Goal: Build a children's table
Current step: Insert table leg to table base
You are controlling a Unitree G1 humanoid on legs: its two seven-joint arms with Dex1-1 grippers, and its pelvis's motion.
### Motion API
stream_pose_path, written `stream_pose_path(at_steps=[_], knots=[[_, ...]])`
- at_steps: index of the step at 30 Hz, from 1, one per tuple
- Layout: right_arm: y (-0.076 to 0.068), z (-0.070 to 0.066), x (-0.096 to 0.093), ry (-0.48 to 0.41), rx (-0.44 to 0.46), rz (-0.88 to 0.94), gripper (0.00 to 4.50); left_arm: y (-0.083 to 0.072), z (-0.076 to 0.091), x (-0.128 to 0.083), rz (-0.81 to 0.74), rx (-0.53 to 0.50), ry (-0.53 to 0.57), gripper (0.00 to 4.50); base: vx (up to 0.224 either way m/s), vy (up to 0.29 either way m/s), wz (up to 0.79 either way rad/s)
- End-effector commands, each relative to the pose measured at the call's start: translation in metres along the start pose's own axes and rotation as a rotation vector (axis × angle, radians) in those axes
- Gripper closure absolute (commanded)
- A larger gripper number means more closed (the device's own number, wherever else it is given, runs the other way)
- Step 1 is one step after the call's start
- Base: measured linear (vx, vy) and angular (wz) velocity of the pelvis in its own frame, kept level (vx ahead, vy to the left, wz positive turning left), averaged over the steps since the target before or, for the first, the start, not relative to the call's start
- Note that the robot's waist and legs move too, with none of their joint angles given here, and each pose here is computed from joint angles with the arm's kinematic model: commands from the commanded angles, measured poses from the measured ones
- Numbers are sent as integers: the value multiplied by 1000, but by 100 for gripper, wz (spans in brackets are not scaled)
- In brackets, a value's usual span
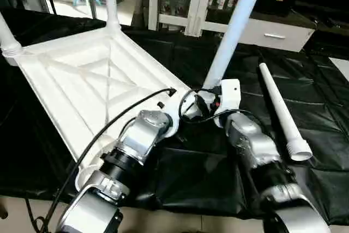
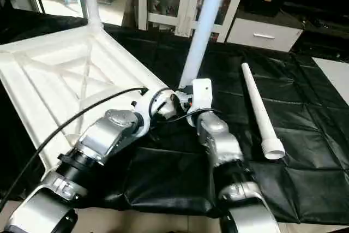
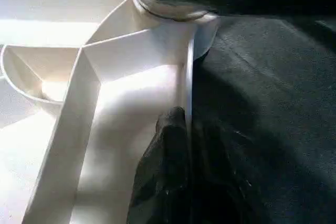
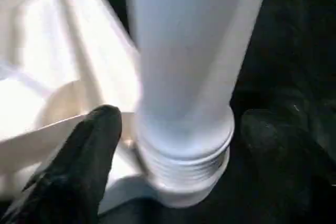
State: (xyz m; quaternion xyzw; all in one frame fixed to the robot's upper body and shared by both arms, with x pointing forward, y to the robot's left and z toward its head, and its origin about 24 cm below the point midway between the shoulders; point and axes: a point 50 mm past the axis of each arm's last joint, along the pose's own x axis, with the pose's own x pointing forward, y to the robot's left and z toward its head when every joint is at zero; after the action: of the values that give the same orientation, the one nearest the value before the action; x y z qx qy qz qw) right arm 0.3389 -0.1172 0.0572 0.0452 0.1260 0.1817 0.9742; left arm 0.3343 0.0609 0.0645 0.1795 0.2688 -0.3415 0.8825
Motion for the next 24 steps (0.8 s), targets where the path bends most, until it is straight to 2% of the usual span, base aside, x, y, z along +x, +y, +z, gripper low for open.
stream_pose_path(at_steps=[1,5,8,11,12,14,15,17,18,24], knots=[[-6,10,-8,-29,-13,22,10,7,5,-6,3,20,-38,450,0,0,0],[-17,17,-26,-56,-17,69,1,1,0,-8,-107,92,-60,450,0,0,0],[-31,22,-45,-55,-62,157,1,-3,-10,-14,-205,144,-56,450,0,0,0],[-36,23,-57,-42,-84,234,1,-3,-14,-17,-240,168,-59,450,0,0,0],[-38,24,-66,-32,-128,307,1,-3,-16,-21,-271,195,-70,450,0,0,0],[-40,22,-77,4,-154,408,1,-5,-18,-26,-325,256,-89,450,0,0,0],[-40,19,-87,46,-164,501,1,-10,-21,-33,-405,305,-102,450,0,0,0],[-39,16,-94,84,-180,573,1,-14,-23,-39,-470,317,-110,450,0,0,0],[-36,12,-102,142,-199,665,1,-20,-25,-46,-544,319,-111,450,0,0,0],[-32,7,-105,210,-264,776,1,-25,-30,-55,-613,356,-99,450,0,0,0]])
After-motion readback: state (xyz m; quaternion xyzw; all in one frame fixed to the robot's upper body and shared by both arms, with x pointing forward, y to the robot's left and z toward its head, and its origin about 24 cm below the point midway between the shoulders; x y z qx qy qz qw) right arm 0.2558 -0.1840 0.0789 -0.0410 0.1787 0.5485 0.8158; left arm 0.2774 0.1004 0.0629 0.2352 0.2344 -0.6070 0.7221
